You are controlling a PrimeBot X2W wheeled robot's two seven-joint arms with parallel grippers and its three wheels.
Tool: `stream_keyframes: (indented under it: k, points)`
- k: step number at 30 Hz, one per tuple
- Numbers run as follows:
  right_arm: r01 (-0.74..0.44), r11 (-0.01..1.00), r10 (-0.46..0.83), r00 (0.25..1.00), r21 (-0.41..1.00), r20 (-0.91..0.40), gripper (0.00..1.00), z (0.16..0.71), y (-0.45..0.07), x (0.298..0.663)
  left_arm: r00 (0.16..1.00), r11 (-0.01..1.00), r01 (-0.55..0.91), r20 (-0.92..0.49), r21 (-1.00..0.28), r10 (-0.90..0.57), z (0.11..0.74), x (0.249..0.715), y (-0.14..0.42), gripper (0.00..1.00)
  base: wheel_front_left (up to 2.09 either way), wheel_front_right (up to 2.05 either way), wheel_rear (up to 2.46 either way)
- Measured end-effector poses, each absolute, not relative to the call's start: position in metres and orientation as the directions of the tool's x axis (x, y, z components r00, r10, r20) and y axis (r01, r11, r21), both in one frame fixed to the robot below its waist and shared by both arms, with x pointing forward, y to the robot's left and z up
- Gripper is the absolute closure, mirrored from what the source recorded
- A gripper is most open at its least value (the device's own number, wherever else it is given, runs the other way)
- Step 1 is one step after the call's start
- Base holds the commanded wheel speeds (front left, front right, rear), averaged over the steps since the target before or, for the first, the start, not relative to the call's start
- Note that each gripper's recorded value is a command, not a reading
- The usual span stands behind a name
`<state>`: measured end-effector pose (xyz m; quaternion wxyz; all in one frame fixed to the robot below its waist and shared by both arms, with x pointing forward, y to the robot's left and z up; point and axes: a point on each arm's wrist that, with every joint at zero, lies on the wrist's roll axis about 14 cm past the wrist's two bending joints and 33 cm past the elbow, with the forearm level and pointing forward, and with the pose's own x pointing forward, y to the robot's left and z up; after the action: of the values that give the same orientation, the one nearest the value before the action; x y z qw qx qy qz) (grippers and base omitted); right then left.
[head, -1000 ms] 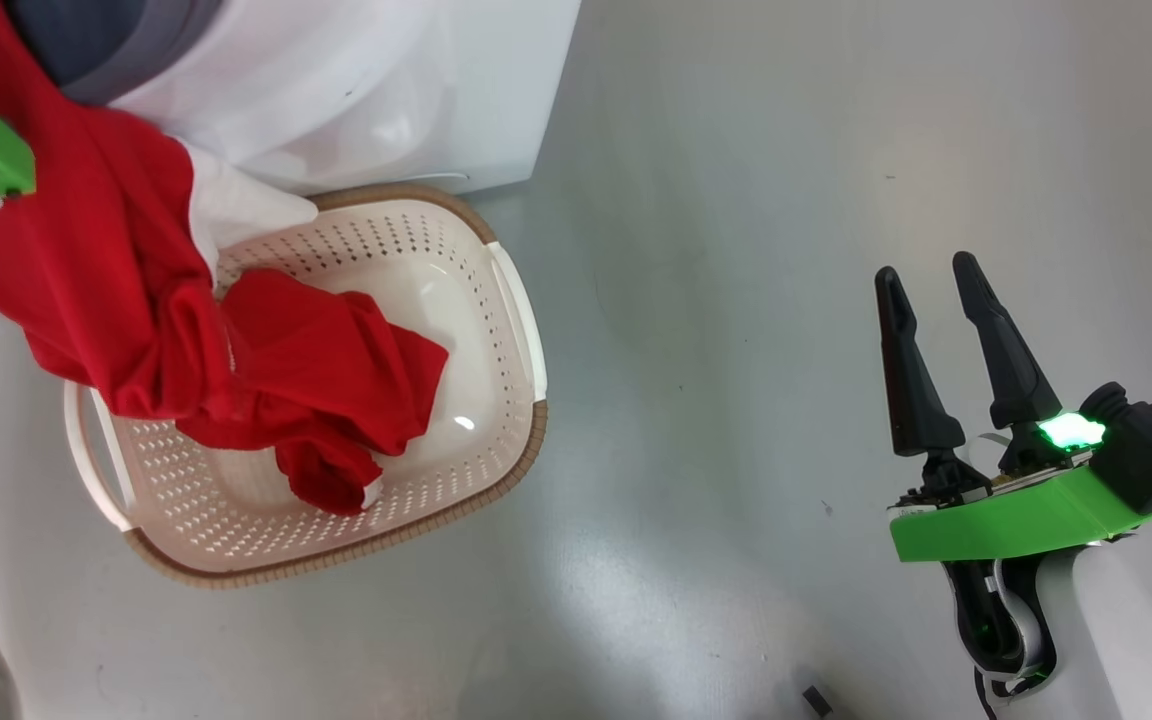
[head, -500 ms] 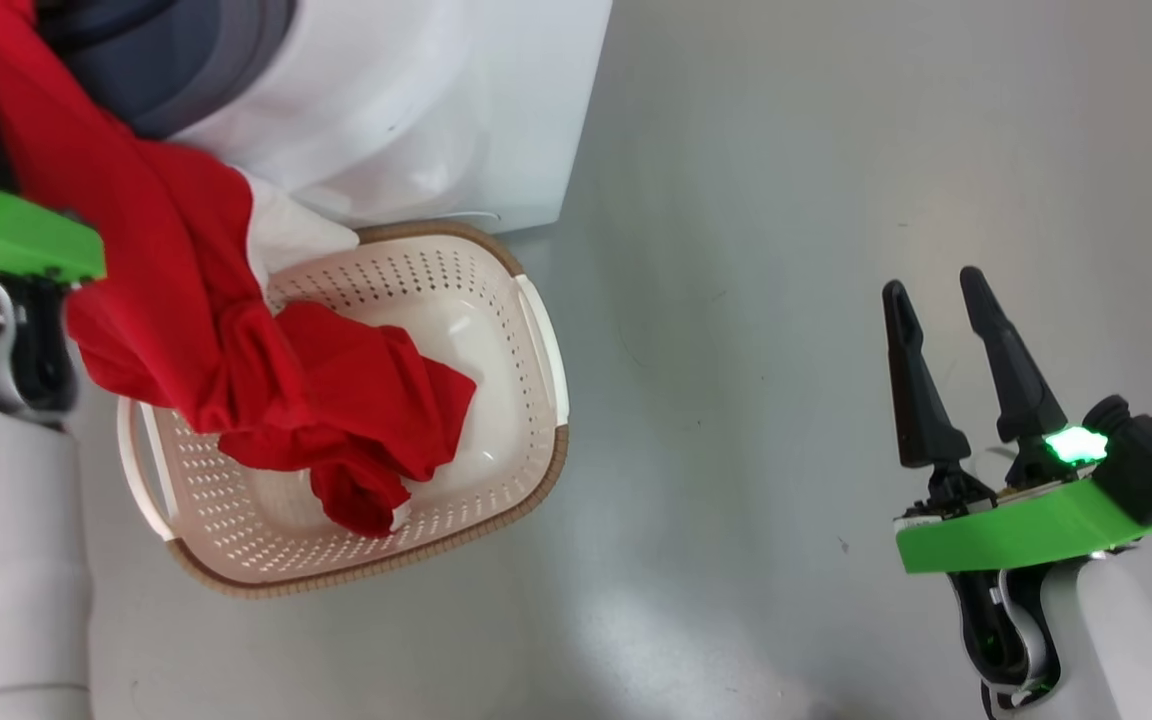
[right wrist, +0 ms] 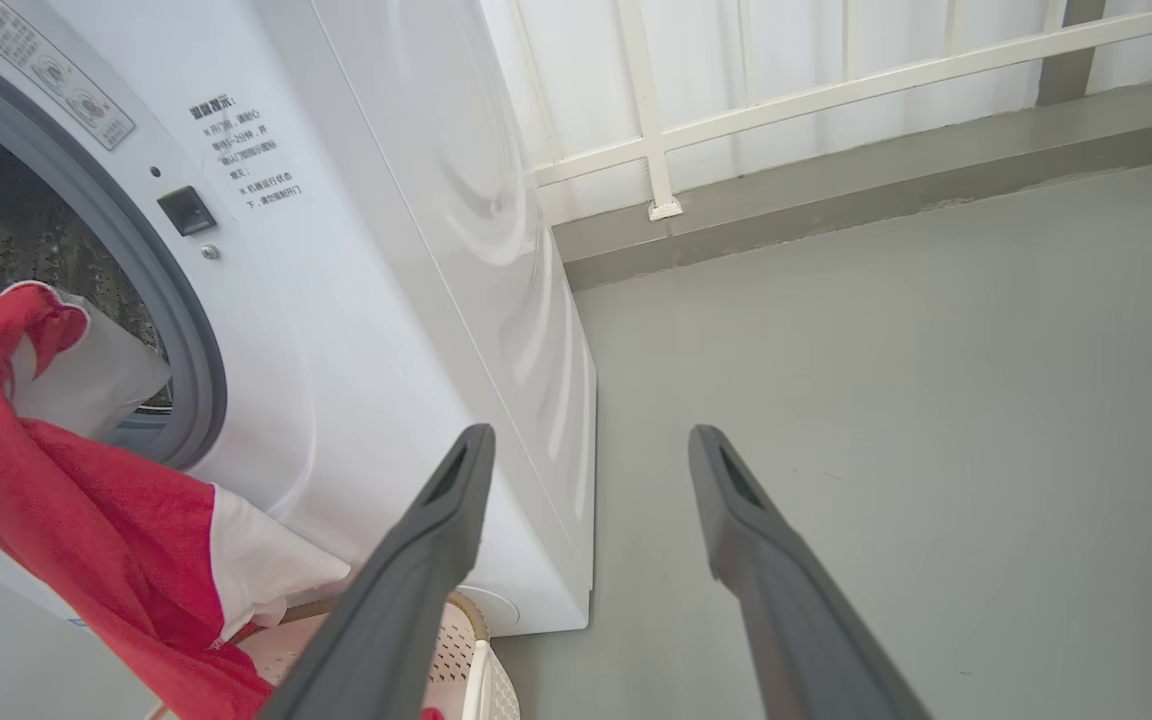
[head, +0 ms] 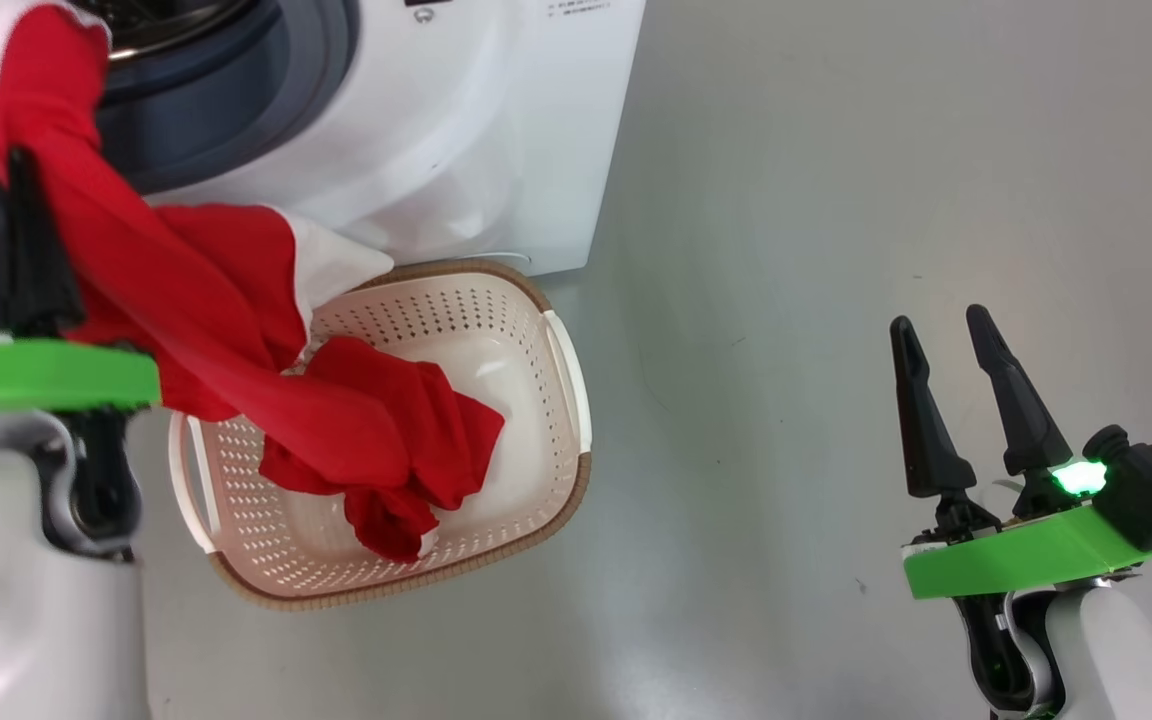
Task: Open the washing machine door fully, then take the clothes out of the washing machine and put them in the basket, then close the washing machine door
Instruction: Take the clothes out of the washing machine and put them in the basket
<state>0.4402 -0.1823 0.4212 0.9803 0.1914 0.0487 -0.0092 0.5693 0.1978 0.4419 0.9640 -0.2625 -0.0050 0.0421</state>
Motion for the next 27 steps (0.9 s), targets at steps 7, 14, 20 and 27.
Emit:
stream_keyframes:
  k: [7, 14, 20, 27]
  points:
    - [0.035, 0.925, 0.005, 0.995, 0.378, -0.103, 0.0, 0.421, -0.18, 0.437, 0.996, 0.855, -0.084, -0.035, -0.512, 0.076, 0.432, 0.538, 0.195, 1.0, 0.0, 0.0, 0.0]
    - [0.035, 0.924, 0.007, 0.994, 0.38, -0.109, 0.0, 0.418, -0.179, 0.438, 0.992, 0.853, -0.099, -0.119, -0.513, 0.044, 0.403, 0.514, 0.183, 1.0, 0.0, 0.0, 0.0]
    - [0.042, 0.924, 0.008, 0.991, 0.379, -0.13, 0.0, 0.409, -0.179, 0.439, 0.977, 0.844, -0.1, -0.211, -0.526, -0.016, 0.371, 0.502, 0.16, 1.0, 0.0, 0.0, 0.0]
    - [0.057, 0.925, 0.002, 0.988, 0.375, -0.156, 0.0, 0.397, -0.181, 0.441, 0.934, 0.847, -0.122, -0.349, -0.518, -0.08, 0.322, 0.484, 0.138, 1.0, 0.0, 0.0, 0.0]
